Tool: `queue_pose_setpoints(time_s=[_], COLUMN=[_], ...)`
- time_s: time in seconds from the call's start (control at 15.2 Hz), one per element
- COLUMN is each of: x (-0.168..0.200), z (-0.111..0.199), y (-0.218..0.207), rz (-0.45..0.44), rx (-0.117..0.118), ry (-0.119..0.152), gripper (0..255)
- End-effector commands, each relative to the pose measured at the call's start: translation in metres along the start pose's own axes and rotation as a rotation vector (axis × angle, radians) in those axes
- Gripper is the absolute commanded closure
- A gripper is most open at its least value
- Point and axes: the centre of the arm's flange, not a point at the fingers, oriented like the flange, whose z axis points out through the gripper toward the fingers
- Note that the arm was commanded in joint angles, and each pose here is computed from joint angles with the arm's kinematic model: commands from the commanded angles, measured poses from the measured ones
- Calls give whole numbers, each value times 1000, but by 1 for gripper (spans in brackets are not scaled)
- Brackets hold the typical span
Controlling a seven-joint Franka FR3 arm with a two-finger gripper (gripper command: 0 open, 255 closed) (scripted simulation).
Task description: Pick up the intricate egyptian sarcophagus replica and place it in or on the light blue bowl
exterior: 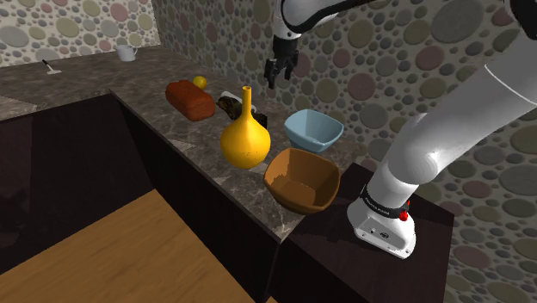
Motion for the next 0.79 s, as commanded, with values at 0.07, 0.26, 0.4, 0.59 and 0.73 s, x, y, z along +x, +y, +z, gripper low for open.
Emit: queue_pose_setpoints(time_s=[0.07,0.26,0.4,0.59,0.73], x=[28,54,72,99,116], z=[29,58,77,106,125], y=[0,-1,-1,-2,-3], rz=[0,-1,-1,-2,-3], rx=[5,11,14,19,23], ry=[6,10,13,18,20], gripper=[0,0,0,0,0])
